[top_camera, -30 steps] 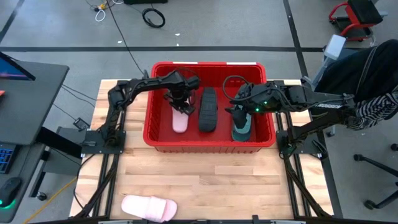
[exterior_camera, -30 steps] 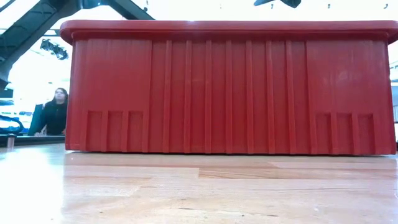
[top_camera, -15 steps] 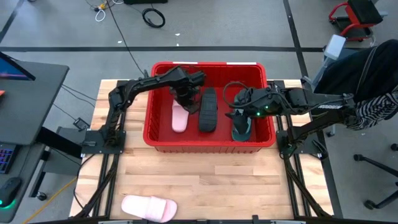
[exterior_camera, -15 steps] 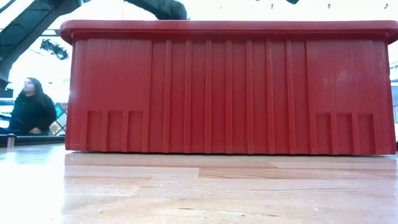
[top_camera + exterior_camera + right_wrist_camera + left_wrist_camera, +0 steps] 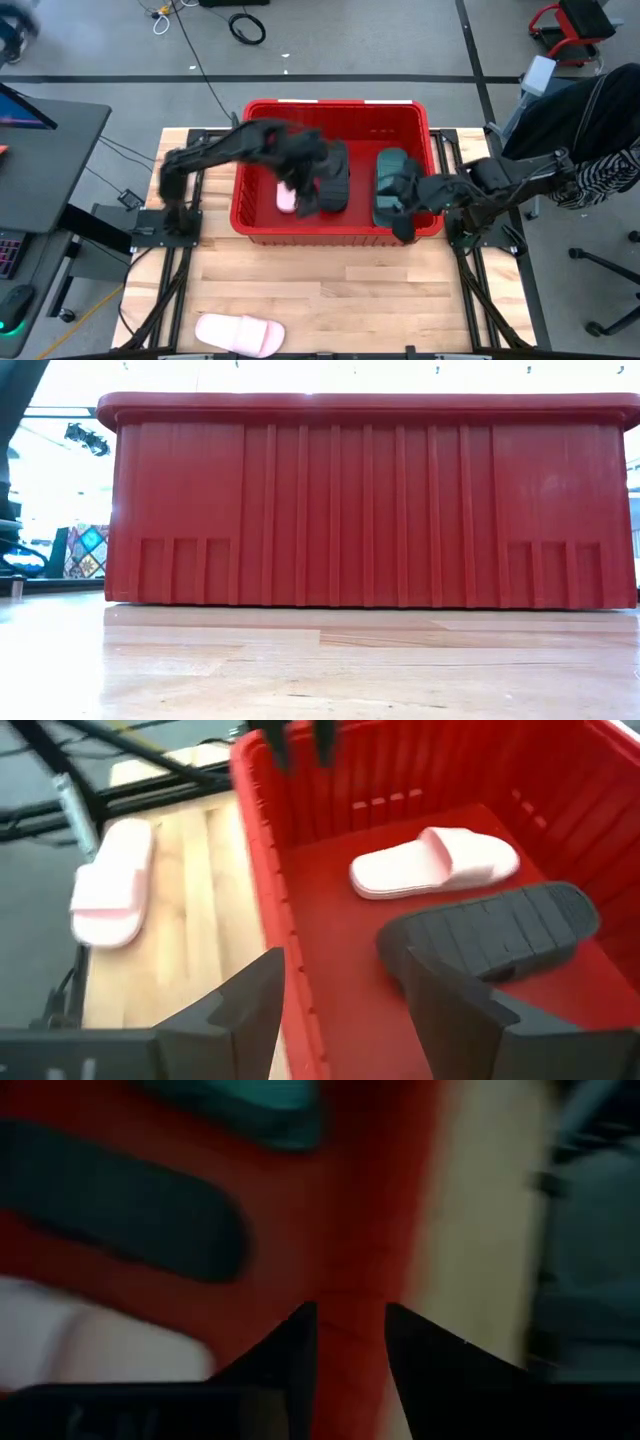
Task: Pick and place slides into bin
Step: Put the pink slides into the red bin
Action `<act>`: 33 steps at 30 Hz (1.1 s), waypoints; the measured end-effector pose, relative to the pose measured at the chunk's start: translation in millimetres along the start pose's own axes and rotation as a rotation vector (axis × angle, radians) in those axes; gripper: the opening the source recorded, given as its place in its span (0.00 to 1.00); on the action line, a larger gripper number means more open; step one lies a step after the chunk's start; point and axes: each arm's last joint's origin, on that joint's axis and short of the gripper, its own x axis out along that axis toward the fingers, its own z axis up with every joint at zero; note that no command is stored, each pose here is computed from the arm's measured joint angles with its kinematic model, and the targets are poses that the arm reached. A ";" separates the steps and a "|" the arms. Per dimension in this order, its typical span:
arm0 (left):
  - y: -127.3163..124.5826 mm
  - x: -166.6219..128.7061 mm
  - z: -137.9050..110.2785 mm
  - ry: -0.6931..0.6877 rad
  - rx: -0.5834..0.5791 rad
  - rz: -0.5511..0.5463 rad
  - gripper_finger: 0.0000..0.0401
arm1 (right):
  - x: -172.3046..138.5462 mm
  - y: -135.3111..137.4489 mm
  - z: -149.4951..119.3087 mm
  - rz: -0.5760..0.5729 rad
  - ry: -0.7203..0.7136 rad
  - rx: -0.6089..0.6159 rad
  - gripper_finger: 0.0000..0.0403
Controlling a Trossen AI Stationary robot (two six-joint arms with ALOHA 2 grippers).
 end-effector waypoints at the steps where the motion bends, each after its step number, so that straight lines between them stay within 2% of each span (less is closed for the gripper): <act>1: -12.5 -6.3 -5.4 -0.015 0.015 -0.026 0.31 | -1.6 2.7 -1.5 0.009 0.002 -0.021 0.52; 5: -57.2 -29.5 -27.9 -0.034 -0.036 -0.112 0.34 | -9.3 8.0 -4.4 0.042 -0.009 -0.092 0.52; 9: -97.3 -37.0 -52.4 0.018 -0.109 -0.159 0.41 | -11.6 7.0 -4.1 0.026 -0.025 -0.100 0.52; 14: -137.6 -36.7 -96.7 0.179 -0.203 -0.068 0.50 | -12.0 6.7 -4.0 0.018 -0.030 -0.093 0.52; 19: -169.8 -18.2 -140.2 0.304 -0.356 -0.028 0.59 | -12.0 6.0 -3.5 -0.009 -0.043 -0.091 0.52; 24: -195.1 11.9 -191.4 0.390 -0.473 0.031 0.62 | -12.1 4.5 -2.7 -0.059 -0.067 -0.091 0.52; 28: -204.9 38.9 -226.5 0.396 -0.579 0.011 0.61 | -12.1 4.6 -2.1 -0.062 -0.075 -0.085 0.52; 30: -208.5 54.4 -239.2 0.389 -0.635 -0.039 0.61 | -12.0 4.4 -1.9 -0.062 -0.076 -0.074 0.52; 33: -208.6 73.8 -264.9 0.393 -0.680 -0.064 0.61 | -11.4 3.1 -1.3 -0.066 -0.077 -0.046 0.52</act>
